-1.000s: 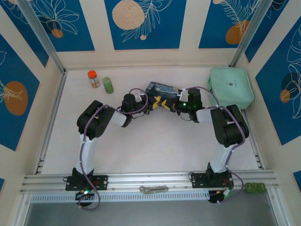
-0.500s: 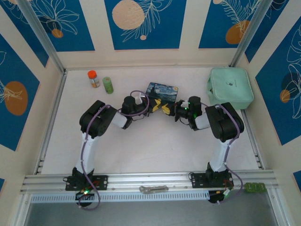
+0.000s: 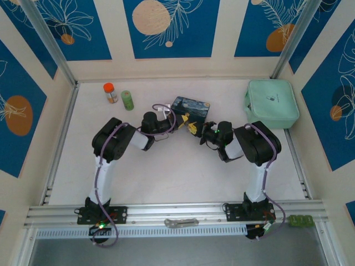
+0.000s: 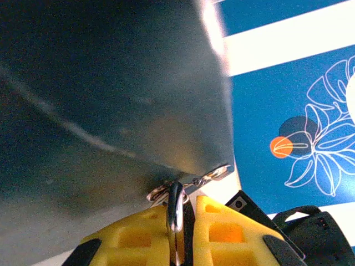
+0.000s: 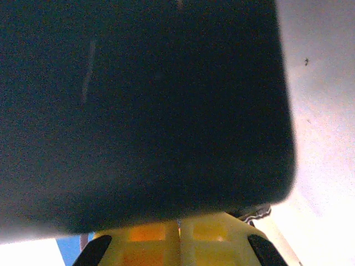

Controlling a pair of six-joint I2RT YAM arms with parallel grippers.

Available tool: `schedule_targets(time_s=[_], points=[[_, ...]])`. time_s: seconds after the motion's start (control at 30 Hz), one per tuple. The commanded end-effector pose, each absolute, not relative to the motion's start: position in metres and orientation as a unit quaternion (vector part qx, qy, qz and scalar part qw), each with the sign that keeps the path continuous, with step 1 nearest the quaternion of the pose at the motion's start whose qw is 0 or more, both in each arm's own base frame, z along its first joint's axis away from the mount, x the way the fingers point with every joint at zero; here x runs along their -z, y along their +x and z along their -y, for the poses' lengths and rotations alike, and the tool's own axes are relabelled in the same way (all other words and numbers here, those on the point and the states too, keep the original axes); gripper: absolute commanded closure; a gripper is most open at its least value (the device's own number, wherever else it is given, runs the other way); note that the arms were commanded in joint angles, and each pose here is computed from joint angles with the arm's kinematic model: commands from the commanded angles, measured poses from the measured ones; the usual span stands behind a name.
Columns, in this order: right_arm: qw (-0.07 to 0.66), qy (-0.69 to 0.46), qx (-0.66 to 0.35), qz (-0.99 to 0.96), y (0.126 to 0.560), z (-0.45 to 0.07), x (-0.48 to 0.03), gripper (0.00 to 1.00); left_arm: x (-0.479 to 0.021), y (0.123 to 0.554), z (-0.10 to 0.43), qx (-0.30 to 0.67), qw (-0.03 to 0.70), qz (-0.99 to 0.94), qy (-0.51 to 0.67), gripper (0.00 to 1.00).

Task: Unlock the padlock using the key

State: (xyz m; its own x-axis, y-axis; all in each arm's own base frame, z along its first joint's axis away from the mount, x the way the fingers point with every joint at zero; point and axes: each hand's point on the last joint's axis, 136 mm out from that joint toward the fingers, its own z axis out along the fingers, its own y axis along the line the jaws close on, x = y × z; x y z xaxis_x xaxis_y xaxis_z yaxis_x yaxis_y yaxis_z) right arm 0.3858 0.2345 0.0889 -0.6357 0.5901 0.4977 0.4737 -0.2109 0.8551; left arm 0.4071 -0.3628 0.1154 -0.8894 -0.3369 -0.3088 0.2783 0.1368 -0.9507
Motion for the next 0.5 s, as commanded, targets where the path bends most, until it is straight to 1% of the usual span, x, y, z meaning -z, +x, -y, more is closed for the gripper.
schedule_targets(time_s=[0.0,0.17,0.27,0.3,0.4,0.47], points=[[-0.125,0.599,-0.644,-0.459,0.403,-0.247,-0.084,1.0,-0.204,0.305,0.41,0.722,0.228,-0.602,0.253,1.0],[-0.11,0.59,-0.649,-0.467,0.412,-0.247,-0.074,1.0,-0.196,0.312,0.407,0.724,0.215,-0.614,0.231,1.0],[-0.078,0.584,-0.632,-0.503,0.406,-0.233,-0.062,1.0,-0.183,0.325,0.406,0.725,0.2,-0.632,0.187,1.0],[-0.062,0.581,-0.627,-0.515,0.403,-0.226,-0.059,0.98,-0.179,0.328,0.405,0.724,0.199,-0.637,0.173,1.0],[-0.03,0.573,-0.61,-0.546,0.393,-0.21,-0.052,0.83,-0.166,0.337,0.403,0.72,0.202,-0.651,0.132,1.0],[-0.022,0.566,-0.6,-0.565,0.386,-0.207,-0.05,0.75,-0.16,0.342,0.402,0.718,0.2,-0.657,0.112,1.0]])
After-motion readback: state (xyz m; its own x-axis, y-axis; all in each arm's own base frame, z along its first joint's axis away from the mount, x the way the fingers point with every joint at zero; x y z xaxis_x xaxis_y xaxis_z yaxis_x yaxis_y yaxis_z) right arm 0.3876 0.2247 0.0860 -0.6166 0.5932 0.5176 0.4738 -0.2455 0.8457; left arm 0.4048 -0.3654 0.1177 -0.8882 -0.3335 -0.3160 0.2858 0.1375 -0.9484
